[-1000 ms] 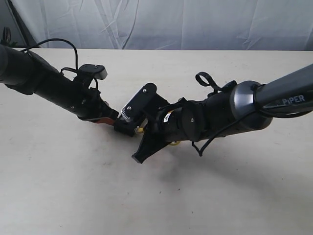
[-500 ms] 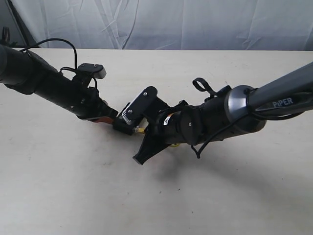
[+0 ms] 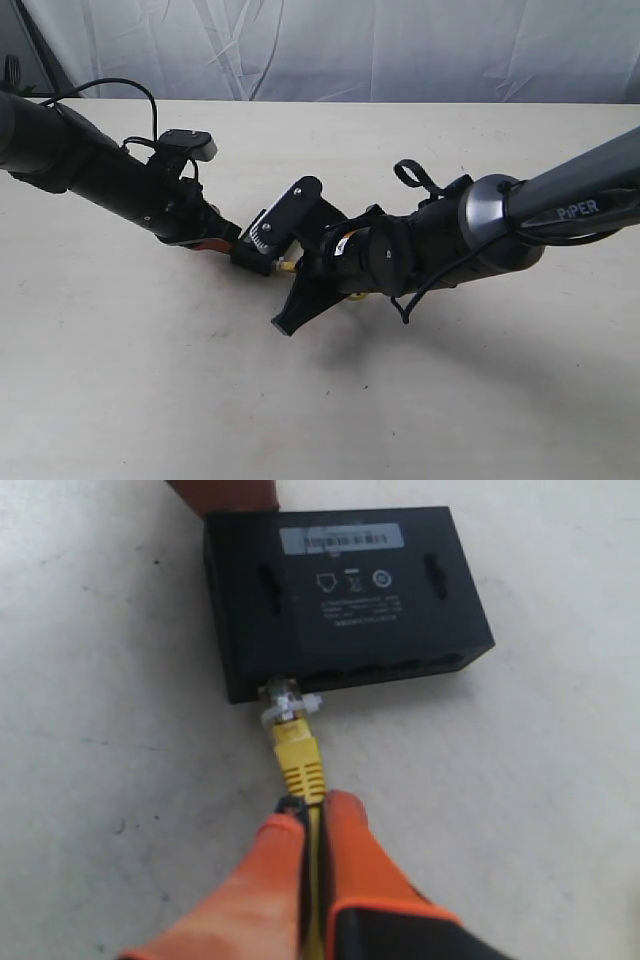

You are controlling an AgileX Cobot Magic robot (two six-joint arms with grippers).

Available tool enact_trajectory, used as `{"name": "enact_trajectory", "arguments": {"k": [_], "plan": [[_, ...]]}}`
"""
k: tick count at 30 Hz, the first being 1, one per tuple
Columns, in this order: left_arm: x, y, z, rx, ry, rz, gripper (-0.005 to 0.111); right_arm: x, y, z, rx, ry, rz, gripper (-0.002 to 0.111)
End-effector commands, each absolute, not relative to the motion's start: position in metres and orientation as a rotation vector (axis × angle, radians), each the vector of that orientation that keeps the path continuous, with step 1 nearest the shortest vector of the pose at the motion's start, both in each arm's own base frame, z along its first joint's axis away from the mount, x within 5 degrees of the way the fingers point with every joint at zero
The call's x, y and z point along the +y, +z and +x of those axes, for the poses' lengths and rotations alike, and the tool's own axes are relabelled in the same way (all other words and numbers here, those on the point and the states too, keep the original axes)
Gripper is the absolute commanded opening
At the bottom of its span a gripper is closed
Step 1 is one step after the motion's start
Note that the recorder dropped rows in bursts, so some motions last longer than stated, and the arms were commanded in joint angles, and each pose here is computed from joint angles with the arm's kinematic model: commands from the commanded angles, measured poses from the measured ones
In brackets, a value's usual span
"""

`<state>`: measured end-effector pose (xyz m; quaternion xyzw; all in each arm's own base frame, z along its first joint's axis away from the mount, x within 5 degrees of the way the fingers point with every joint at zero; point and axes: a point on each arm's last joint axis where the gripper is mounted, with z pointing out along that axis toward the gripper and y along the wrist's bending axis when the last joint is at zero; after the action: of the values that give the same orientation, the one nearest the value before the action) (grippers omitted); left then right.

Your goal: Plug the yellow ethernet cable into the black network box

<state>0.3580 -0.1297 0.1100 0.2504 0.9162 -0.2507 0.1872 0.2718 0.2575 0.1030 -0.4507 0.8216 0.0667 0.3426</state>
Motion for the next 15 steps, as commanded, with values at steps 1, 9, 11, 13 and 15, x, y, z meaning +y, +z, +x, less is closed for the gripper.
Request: {"name": "enact_trajectory", "arguments": {"k": [1,9,11,13,15], "plan": [[-0.137,0.109,0.352,2.591,-0.785,0.744,0.0,0.259,0.109,0.277,2.086,0.158,-1.125,-0.001],[-0.135,0.108,0.351,2.594,-0.764,0.784,0.0,0.259,0.125,0.277,2.047,0.169,-1.111,-0.001],[-0.134,0.108,0.351,2.596,-0.744,0.807,0.0,0.259,0.124,0.276,2.056,0.173,-1.119,-0.001],[-0.133,0.107,0.351,2.595,-0.739,0.808,0.0,0.259,0.124,0.276,2.058,0.174,-1.12,-0.001],[-0.133,0.107,0.351,2.596,-0.736,0.814,0.0,0.259,0.123,0.276,2.064,0.175,-1.125,-0.001]]}}
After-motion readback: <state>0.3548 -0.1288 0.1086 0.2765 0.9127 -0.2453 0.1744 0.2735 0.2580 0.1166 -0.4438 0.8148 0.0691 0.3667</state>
